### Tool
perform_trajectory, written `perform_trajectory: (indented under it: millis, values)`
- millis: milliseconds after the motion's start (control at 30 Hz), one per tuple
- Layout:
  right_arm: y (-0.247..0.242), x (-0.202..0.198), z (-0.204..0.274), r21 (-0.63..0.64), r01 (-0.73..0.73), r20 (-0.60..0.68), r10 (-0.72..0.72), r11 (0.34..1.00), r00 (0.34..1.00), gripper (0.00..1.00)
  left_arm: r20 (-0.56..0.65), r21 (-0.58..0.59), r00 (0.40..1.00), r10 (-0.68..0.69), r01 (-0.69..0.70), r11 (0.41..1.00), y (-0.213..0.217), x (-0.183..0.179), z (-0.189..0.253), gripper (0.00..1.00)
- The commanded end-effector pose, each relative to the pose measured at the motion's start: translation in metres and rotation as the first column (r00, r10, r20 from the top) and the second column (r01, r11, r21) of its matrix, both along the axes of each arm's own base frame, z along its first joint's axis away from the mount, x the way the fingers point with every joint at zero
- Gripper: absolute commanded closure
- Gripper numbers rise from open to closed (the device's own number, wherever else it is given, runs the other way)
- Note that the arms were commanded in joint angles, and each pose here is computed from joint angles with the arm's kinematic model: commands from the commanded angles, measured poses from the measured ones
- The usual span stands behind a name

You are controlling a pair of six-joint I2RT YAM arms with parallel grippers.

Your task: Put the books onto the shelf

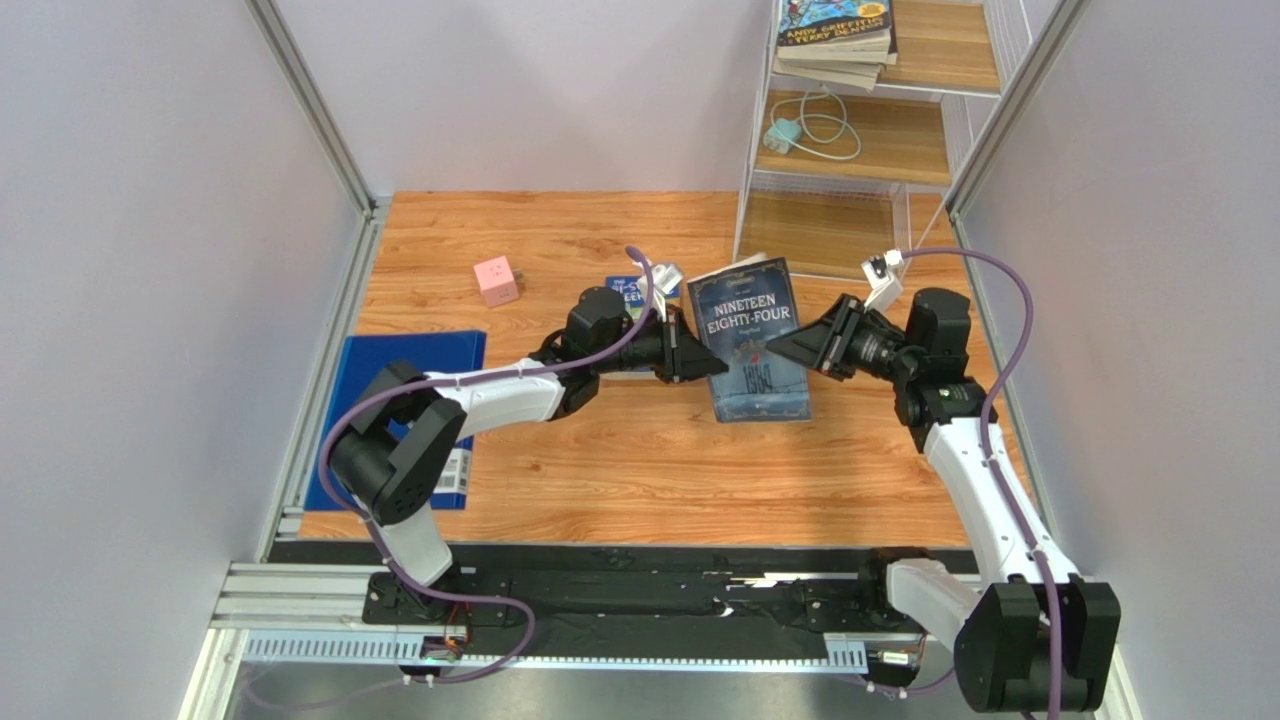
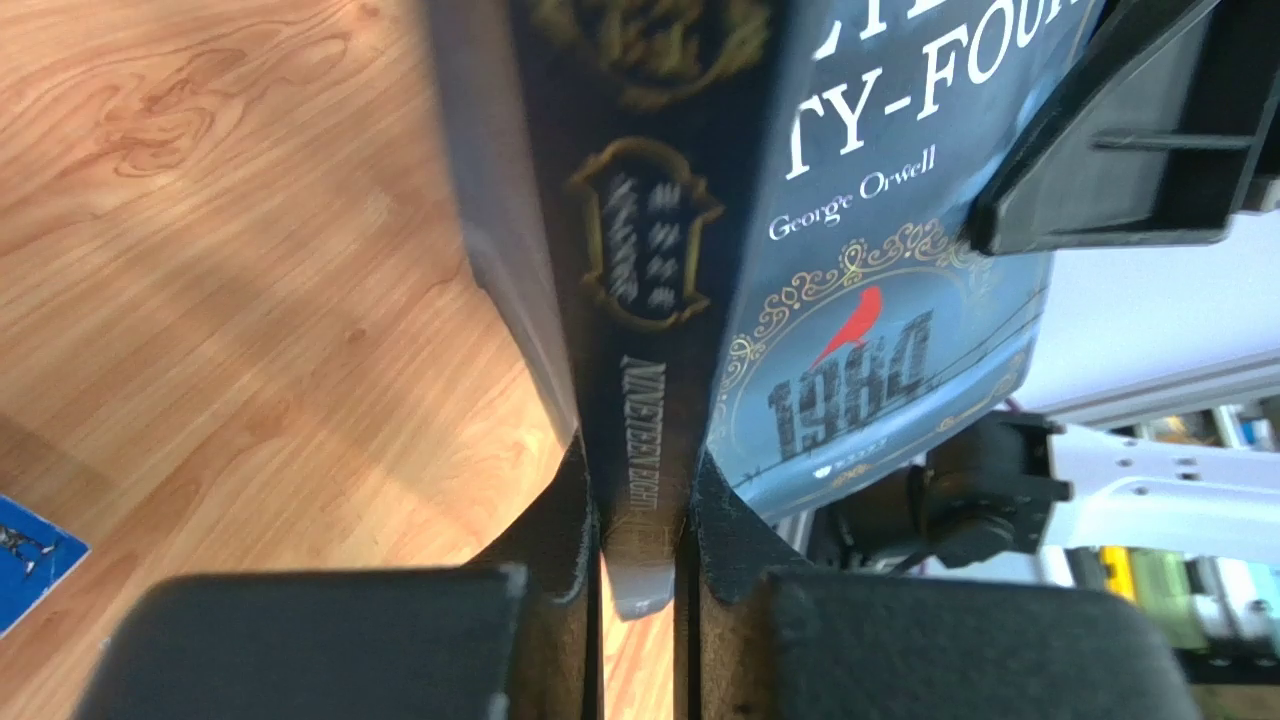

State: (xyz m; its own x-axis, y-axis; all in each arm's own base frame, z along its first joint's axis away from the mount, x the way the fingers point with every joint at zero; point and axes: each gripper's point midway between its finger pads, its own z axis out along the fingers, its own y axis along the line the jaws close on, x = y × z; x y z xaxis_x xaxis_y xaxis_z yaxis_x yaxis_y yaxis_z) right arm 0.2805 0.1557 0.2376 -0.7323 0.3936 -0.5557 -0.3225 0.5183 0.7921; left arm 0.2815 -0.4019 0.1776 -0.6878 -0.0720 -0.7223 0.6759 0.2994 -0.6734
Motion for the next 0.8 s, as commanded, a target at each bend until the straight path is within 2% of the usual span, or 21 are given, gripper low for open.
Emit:
perform_trajectory:
  millis: [0,33,67,133,200,500,767]
  values:
    - [0.016,-0.017,0.021,0.043,-0.128,0.081,0.124,0.991,0.989,0.99,0.129,-0.129,0.986,-0.103,0.12,0.984,-0.016,-0.02,0.041,1.0]
    - [0.013,-0.018,0.012,0.022,-0.111,0.034,0.11,0.994,0.993,0.85,0.13,-0.129,0.987,-0.094,0.111,0.985,-0.015,-0.019,0.044,1.0]
    - [0.007,-0.012,0.003,-0.023,-0.051,0.023,0.051,0.998,0.998,0.7,0.136,-0.112,0.986,-0.092,0.108,0.988,-0.014,-0.02,0.047,1.0]
    - [0.001,-0.014,-0.003,-0.06,-0.018,0.029,0.019,0.998,0.999,0.47,0.131,-0.084,0.988,-0.083,0.094,0.992,-0.01,-0.02,0.051,1.0]
    - [-0.004,-0.013,-0.01,-0.076,0.021,0.037,-0.018,0.997,0.999,0.38,0.154,-0.071,0.985,-0.078,0.09,0.993,-0.007,-0.02,0.058,1.0]
    - [-0.005,-0.029,-0.008,-0.066,0.028,0.075,-0.023,0.997,0.997,0.29,0.208,-0.051,0.974,-0.094,0.107,0.993,0.002,-0.022,0.098,1.0]
    - [-0.008,-0.048,-0.025,-0.071,0.032,0.109,-0.024,0.997,0.994,0.26,0.256,-0.102,0.96,-0.11,0.14,0.985,0.01,-0.035,0.142,1.0]
